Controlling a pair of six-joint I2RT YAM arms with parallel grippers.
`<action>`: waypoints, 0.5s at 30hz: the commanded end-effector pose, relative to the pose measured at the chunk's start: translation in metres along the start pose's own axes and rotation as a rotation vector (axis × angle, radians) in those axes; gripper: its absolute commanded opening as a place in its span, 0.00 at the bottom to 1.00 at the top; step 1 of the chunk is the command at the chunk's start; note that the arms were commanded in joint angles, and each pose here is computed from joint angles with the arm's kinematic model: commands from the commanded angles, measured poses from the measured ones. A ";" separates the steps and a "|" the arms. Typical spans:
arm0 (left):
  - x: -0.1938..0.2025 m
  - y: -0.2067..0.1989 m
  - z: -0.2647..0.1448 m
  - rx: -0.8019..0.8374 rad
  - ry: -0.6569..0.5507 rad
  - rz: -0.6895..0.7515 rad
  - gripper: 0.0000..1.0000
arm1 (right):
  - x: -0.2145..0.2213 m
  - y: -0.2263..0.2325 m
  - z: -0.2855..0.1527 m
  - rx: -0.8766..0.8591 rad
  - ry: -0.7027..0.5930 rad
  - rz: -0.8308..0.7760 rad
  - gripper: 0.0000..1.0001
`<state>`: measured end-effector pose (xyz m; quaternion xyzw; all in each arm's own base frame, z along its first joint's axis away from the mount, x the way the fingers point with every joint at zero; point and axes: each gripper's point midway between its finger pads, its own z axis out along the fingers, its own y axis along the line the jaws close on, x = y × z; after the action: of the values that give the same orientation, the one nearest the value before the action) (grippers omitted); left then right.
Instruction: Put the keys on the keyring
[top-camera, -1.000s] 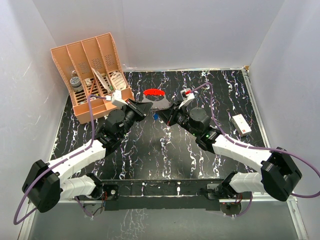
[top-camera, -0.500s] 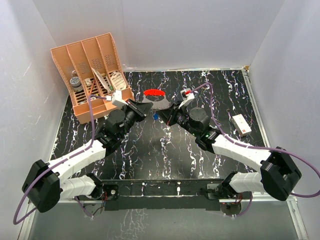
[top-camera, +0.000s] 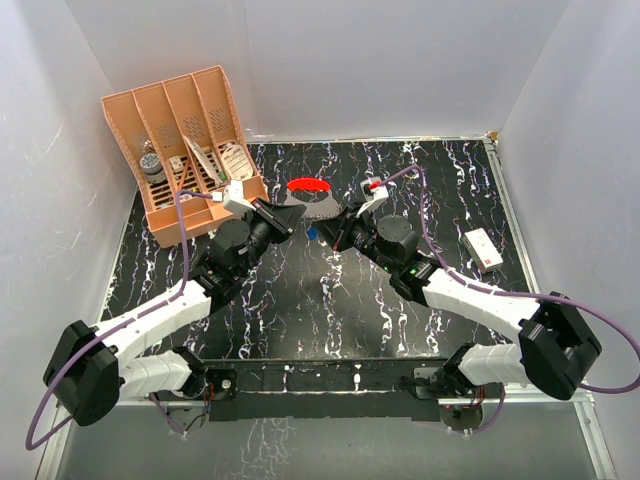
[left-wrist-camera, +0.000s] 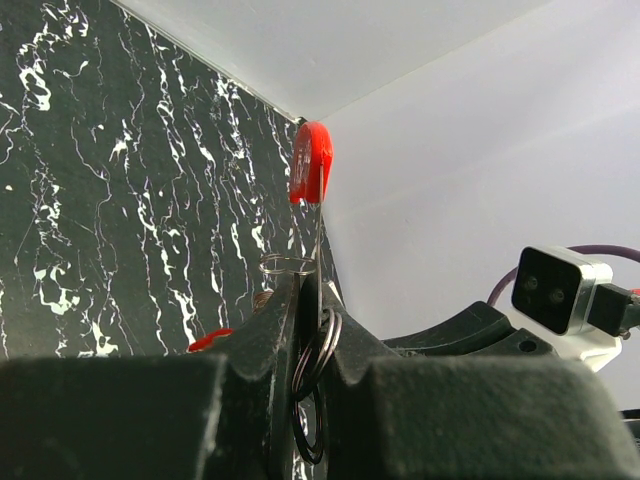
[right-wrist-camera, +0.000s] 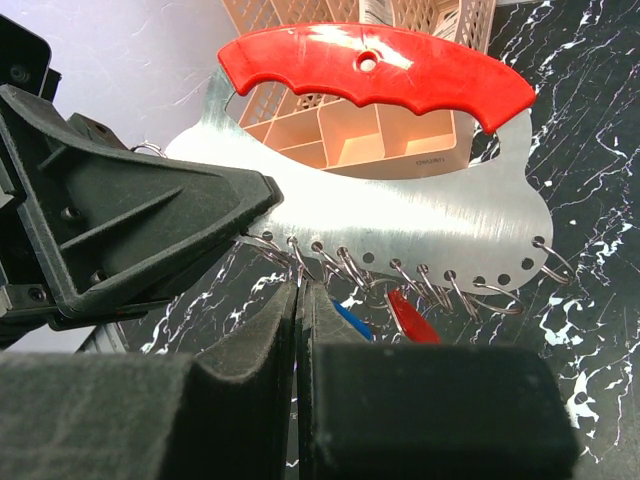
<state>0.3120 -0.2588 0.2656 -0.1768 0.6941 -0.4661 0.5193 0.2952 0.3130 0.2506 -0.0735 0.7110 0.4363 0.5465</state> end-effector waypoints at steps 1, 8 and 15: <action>-0.030 -0.041 -0.006 0.098 -0.081 -0.015 0.00 | -0.031 0.018 0.005 -0.036 -0.086 -0.010 0.00; -0.031 -0.041 -0.007 0.098 -0.085 -0.014 0.00 | -0.030 0.016 0.005 -0.031 -0.084 -0.008 0.00; -0.034 -0.042 -0.009 0.099 -0.096 -0.017 0.00 | -0.027 0.015 0.005 -0.028 -0.078 -0.007 0.00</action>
<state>0.3107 -0.2564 0.2717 -0.1785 0.6882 -0.4689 0.5241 0.2957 0.3126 0.2506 -0.0720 0.7112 0.4353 0.5473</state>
